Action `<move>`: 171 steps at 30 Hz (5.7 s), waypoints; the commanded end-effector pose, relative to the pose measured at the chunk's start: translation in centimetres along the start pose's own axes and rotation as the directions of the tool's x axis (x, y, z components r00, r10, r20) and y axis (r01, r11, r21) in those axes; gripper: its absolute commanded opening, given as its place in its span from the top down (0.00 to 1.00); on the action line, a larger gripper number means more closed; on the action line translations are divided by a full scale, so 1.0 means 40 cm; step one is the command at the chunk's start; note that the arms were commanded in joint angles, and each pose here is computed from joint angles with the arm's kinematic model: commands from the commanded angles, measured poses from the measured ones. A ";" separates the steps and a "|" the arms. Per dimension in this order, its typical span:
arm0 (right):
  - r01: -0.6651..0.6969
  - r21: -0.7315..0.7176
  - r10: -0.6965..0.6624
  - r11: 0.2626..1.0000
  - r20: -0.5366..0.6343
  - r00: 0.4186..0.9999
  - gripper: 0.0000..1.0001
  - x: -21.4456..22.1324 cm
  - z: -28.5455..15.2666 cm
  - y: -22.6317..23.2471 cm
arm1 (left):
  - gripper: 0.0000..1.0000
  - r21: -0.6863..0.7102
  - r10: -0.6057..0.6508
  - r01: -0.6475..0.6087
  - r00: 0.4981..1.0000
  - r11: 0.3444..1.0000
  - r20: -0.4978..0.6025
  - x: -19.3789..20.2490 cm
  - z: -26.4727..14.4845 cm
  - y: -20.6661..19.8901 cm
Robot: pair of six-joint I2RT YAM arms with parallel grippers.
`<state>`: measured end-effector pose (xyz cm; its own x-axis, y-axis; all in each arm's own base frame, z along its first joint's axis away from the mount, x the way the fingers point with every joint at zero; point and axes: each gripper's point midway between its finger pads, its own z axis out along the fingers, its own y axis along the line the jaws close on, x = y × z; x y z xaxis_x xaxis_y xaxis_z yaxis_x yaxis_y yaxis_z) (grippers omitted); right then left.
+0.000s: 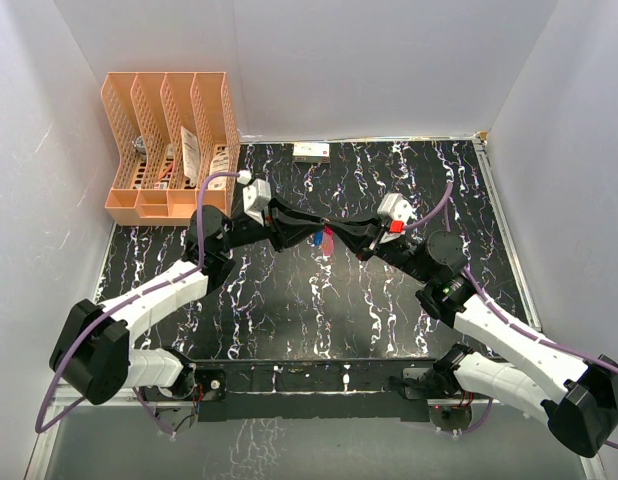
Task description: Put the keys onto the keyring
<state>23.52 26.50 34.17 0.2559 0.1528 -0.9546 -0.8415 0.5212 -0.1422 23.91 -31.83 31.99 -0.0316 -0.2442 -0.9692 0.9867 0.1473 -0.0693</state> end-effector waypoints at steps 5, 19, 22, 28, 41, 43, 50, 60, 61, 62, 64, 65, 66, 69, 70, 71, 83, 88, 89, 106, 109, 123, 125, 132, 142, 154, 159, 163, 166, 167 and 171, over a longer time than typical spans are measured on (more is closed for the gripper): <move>0.012 -0.010 -0.012 1.000 0.073 0.997 1.00 -0.050 -0.002 0.006 | 0.87 0.032 0.064 -0.067 0.995 0.997 0.072 -0.071 0.021 -0.004; 0.006 0.007 -0.006 1.000 0.051 0.999 1.00 -0.039 0.000 -0.002 | 1.00 0.006 0.035 -0.035 0.997 0.999 0.068 -0.075 0.019 0.002; -0.001 0.011 0.000 1.000 0.035 0.999 1.00 -0.032 0.003 -0.005 | 1.00 -0.013 0.020 -0.019 0.999 1.000 0.041 -0.068 0.021 0.013; -0.013 0.024 0.013 1.000 0.006 1.000 0.93 -0.022 0.011 -0.013 | 1.00 -0.096 -0.004 0.000 0.999 0.995 -0.034 -0.048 0.018 0.049; 0.011 0.116 -0.009 0.993 -0.014 1.000 0.75 -0.046 -0.003 -0.054 | 1.00 -0.179 0.029 -0.057 0.987 0.982 -0.155 -0.044 -0.014 0.068; 0.022 0.112 -0.018 0.994 -0.032 0.999 0.72 -0.045 -0.003 -0.055 | 1.00 -0.165 0.035 -0.066 0.982 0.984 -0.185 -0.039 -0.020 0.058; 0.053 0.030 -0.049 0.998 -0.116 0.992 0.66 -0.050 0.015 -0.037 | 1.00 -0.112 0.056 -0.094 0.949 0.989 -0.309 -0.018 -0.042 0.036; -0.009 -0.083 -0.009 0.997 -0.211 0.977 0.66 0.011 0.050 0.000 | 1.00 -0.091 0.080 -0.127 0.912 0.988 -0.403 -0.006 -0.063 0.032; -0.010 -0.082 -0.008 0.997 -0.215 0.977 0.66 0.014 0.051 -0.001 | 1.00 -0.096 0.079 -0.129 0.908 0.987 -0.412 -0.005 -0.067 0.034; -0.011 -0.083 -0.008 0.996 -0.218 0.976 0.66 0.015 0.052 -0.001 | 1.00 -0.102 0.078 -0.133 0.903 0.986 -0.422 -0.003 -0.070 0.037; -0.015 -0.091 -0.005 0.996 -0.224 0.975 0.67 0.017 0.055 0.001 | 1.00 -0.107 0.079 -0.139 0.898 0.985 -0.433 -0.003 -0.074 0.039; -0.017 -0.094 -0.004 0.995 -0.226 0.974 0.68 0.020 0.057 0.002 | 1.00 -0.107 0.079 -0.138 0.897 0.985 -0.436 -0.002 -0.075 0.038; -0.017 -0.094 -0.005 0.995 -0.225 0.974 0.69 0.018 0.057 0.002 | 1.00 -0.105 0.079 -0.139 0.896 0.985 -0.438 -0.003 -0.075 0.038; -0.020 -0.096 -0.003 0.995 -0.227 0.974 0.70 0.020 0.058 0.002 | 1.00 -0.102 0.076 -0.135 0.891 0.986 -0.449 0.001 -0.076 0.039; -0.023 -0.099 0.000 0.995 -0.229 0.973 0.70 0.022 0.058 0.004 | 1.00 -0.101 0.074 -0.134 0.889 0.986 -0.452 0.002 -0.076 0.039; -0.026 -0.100 0.002 0.995 -0.230 0.973 0.70 0.024 0.058 0.005 | 1.00 -0.100 0.071 -0.130 0.887 0.987 -0.456 0.004 -0.075 0.039; -0.040 -0.112 0.015 0.993 -0.222 0.975 0.73 0.021 0.070 0.009 | 1.00 -0.070 0.054 -0.099 0.878 0.993 -0.476 0.017 -0.068 0.035; -0.047 -0.120 0.020 0.992 -0.223 0.975 0.75 0.025 0.077 0.011 | 1.00 -0.061 0.049 -0.089 0.873 0.994 -0.485 0.024 -0.067 0.033; -0.047 -0.120 0.020 0.992 -0.221 0.975 0.76 0.024 0.078 0.010 | 1.00 -0.061 0.048 -0.088 0.871 0.994 -0.489 0.027 -0.068 0.034; -0.061 -0.132 0.029 0.989 -0.230 0.973 0.97 0.034 0.093 0.011 | 1.00 -0.027 0.059 -0.083 0.867 0.996 -0.494 0.030 -0.060 0.021; -0.062 -0.136 0.030 0.989 -0.231 0.973 1.00 0.034 0.095 0.012 | 1.00 -0.025 0.062 -0.086 0.867 0.996 -0.494 0.029 -0.058 0.021; -0.049 0.030 0.054 0.998 -0.190 0.980 1.00 0.014 0.083 -0.049 | 0.59 -0.310 0.108 -0.214 0.939 0.926 -0.326 -0.082 -0.080 0.097; -0.048 0.043 0.054 0.998 -0.166 0.985 1.00 0.003 0.081 -0.053 | 0.57 -0.301 0.120 -0.213 0.947 0.930 -0.299 -0.089 -0.080 0.085; -0.061 0.076 0.067 0.995 -0.092 0.994 1.00 -0.031 0.076 -0.061 | 0.57 -0.197 0.130 -0.164 0.976 0.967 -0.172 -0.055 -0.070 0.024; -0.089 0.077 0.091 0.993 -0.027 0.995 1.00 -0.061 0.072 -0.056 | 0.65 -0.157 0.194 -0.212 0.973 0.965 -0.122 -0.047 -0.055 0.025; -0.098 0.070 0.100 0.993 -0.017 0.995 1.00 -0.065 0.071 -0.051 | 0.65 -0.129 0.181 -0.191 0.979 0.973 -0.089 -0.045 -0.031 0.024; -0.100 0.070 0.101 0.993 -0.009 0.995 1.00 -0.070 0.069 -0.051 | 0.69 -0.128 0.168 -0.180 0.981 0.975 -0.101 -0.038 -0.024 0.028; -0.099 0.072 0.099 0.993 -0.003 0.995 1.00 -0.075 0.067 -0.050 | 0.84 -0.154 0.157 -0.172 0.982 0.973 -0.107 -0.035 -0.026 0.036; -0.096 0.076 0.096 0.992 0.005 0.995 1.00 -0.081 0.065 -0.052 | 0.98 -0.166 0.153 -0.170 0.982 0.971 -0.111 -0.036 -0.027 0.040; -0.098 0.078 0.098 0.992 0.007 0.995 1.00 -0.082 0.065 -0.053 | 1.00 -0.171 0.153 -0.171 0.982 0.970 -0.111 -0.038 -0.027 0.042; -0.105 0.088 0.104 0.991 0.024 0.994 1.00 -0.089 0.060 -0.055 | 1.00 -0.171 0.143 -0.161 0.983 0.972 -0.112 -0.037 -0.026 0.041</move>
<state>26.14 27.58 35.64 0.1034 0.1480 -0.9836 -0.8297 0.5582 -0.0032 25.65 -30.12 30.69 0.0485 -0.0779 -0.9958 0.9370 0.3490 0.0184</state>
